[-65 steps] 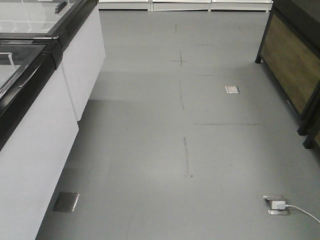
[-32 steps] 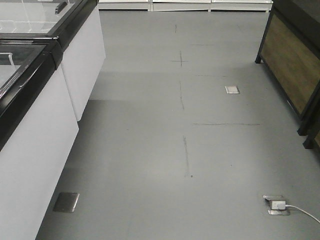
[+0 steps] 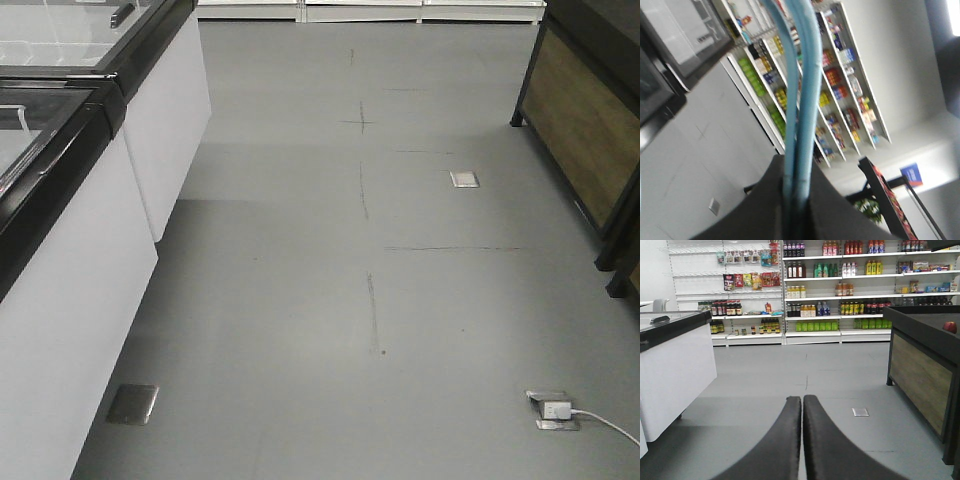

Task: Left arm holds basket, right arm returns cookies
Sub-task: 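Grasp the light-blue basket handle with the left gripper, then lift the basket with the cookie box and lower it beside the robot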

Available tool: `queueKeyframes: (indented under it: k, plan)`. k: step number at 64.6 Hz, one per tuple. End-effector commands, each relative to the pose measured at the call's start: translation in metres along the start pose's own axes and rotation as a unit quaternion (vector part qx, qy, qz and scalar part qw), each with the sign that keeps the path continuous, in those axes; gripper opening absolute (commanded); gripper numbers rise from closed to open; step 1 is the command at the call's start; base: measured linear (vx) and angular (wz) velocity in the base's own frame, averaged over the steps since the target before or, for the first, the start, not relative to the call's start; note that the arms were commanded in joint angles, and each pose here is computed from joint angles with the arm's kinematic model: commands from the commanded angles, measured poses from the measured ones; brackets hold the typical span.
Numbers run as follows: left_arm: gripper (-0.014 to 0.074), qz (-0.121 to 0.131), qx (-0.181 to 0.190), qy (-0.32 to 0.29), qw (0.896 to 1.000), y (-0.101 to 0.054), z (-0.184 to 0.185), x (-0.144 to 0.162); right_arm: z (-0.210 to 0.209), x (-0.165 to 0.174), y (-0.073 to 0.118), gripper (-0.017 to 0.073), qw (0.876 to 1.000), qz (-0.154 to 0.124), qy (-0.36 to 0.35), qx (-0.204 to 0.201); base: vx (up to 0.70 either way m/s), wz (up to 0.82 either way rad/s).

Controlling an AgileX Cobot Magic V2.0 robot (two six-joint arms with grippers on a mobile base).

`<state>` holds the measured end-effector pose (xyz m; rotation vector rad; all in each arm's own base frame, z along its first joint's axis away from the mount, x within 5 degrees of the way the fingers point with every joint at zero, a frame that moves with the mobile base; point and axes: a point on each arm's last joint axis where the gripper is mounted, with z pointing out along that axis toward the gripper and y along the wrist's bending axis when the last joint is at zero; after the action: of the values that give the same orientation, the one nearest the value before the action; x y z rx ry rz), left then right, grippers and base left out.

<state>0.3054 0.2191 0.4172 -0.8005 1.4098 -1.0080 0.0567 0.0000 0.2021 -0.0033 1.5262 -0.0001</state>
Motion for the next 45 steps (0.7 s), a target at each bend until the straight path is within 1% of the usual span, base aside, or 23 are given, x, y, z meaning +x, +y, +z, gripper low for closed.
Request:
queueKeyframes:
  k: [1,10,14,17,21,24,26,32,40,42,44,45]
  plan:
    - [-0.0008,-0.009,0.108,0.033,0.994,-0.060,0.013,0.026,-0.001,-0.006,0.000,-0.0008,0.999,-0.006,-0.041,-0.001,0.00,0.00]
    - [-0.0008,-0.014,0.136,0.099,0.986,-0.076,0.040,0.067,-0.001,-0.006,0.000,-0.0008,0.999,-0.006,-0.041,-0.001,0.00,0.00]
    - [-0.0008,-0.013,0.151,0.132,0.980,-0.085,0.049,0.086,-0.001,-0.006,0.000,-0.0008,0.999,-0.006,-0.041,-0.001,0.00,0.00]
    - [-0.0008,-0.006,0.163,0.157,0.974,-0.090,0.054,0.100,-0.001,-0.006,0.000,-0.0008,0.999,-0.006,-0.041,-0.001,0.00,0.00]
    - [-0.0008,-0.003,0.182,0.197,0.963,-0.099,0.060,0.121,-0.001,-0.006,0.000,-0.0008,0.999,-0.006,-0.041,-0.001,0.00,0.00]
    - [-0.0008,-0.005,0.197,0.229,0.953,-0.106,0.063,0.136,-0.001,-0.006,0.000,-0.0008,0.999,-0.006,-0.041,-0.001,0.00,0.00]
    - [-0.0008,-0.003,0.209,0.251,0.945,-0.111,0.065,0.148,-0.001,-0.006,0.000,-0.0008,0.999,-0.006,-0.041,-0.001,0.00,0.00]
    - [-0.0008,0.015,0.240,0.313,0.919,-0.125,0.068,0.184,-0.001,-0.006,0.000,-0.0008,0.999,-0.006,-0.041,-0.001,0.00,0.00]
    - [-0.0008,0.036,0.242,0.382,0.891,-0.136,0.070,0.231,-0.001,-0.006,0.000,-0.0008,0.999,-0.006,-0.041,-0.001,0.00,0.00]
    - [-0.0008,0.038,0.241,0.393,0.886,-0.138,0.070,0.241,-0.001,-0.006,0.000,-0.0008,0.999,-0.006,-0.041,-0.001,0.00,0.00]
    - [-0.0008,0.034,0.237,0.401,0.884,-0.138,0.070,0.252,-0.001,-0.006,0.000,-0.0008,0.999,-0.006,-0.041,-0.001,0.00,0.00]
    - [-0.0008,0.031,0.237,0.408,0.881,-0.139,0.069,0.260,-0.001,-0.006,0.000,-0.0008,0.999,-0.006,-0.041,-0.001,0.00,0.00]
